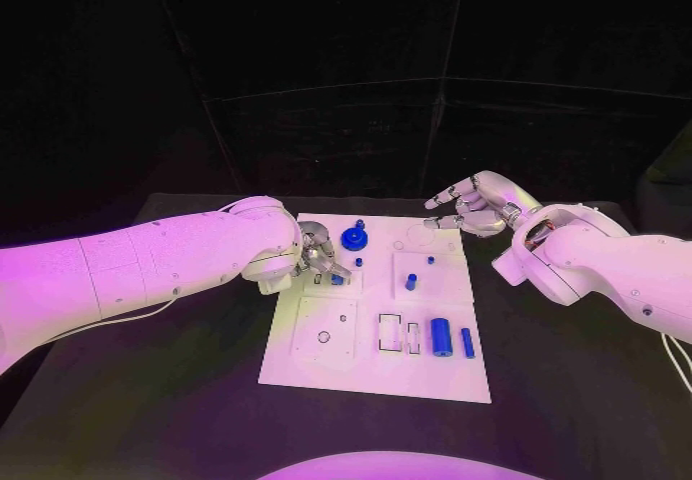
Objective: Assemble the parts on the task board
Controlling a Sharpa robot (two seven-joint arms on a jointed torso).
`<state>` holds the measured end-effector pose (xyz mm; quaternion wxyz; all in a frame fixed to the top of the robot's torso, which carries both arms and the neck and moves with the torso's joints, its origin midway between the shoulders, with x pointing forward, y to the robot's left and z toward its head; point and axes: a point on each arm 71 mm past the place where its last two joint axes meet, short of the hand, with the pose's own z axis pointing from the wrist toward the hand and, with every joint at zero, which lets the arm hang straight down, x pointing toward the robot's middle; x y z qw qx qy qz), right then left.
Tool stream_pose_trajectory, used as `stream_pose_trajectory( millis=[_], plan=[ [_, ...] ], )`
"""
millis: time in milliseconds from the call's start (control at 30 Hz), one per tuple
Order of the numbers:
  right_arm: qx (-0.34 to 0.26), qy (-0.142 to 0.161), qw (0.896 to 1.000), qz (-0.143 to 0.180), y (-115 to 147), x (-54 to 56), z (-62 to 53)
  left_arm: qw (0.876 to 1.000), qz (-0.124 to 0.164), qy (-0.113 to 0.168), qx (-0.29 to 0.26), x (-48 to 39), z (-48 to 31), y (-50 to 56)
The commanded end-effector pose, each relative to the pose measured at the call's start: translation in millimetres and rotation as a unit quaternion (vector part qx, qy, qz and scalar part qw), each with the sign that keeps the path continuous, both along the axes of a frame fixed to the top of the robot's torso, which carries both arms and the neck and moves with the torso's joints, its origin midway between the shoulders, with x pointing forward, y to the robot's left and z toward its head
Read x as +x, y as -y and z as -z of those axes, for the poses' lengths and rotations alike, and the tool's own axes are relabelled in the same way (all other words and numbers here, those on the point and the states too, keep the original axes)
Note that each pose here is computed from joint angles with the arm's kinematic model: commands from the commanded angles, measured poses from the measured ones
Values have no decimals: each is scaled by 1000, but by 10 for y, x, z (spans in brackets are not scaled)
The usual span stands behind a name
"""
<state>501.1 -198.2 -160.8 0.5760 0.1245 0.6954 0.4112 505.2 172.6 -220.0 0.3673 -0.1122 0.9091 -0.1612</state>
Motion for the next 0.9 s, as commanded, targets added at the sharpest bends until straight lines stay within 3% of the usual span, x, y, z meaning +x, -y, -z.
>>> stream_pose_trajectory(
  millis=[33,433,900],
  plan=[
    [-1,0,1000,-4,-8,5,-9,1000,-13,22,-18,1,-51,-13],
    [-2,2,1000,1,37,12,-11,997,-13,82,3,18,-88,-62],
    [-1,3,1000,-1,32,12,-11,997,-10,72,23,18,-11,-38]
  ],
)
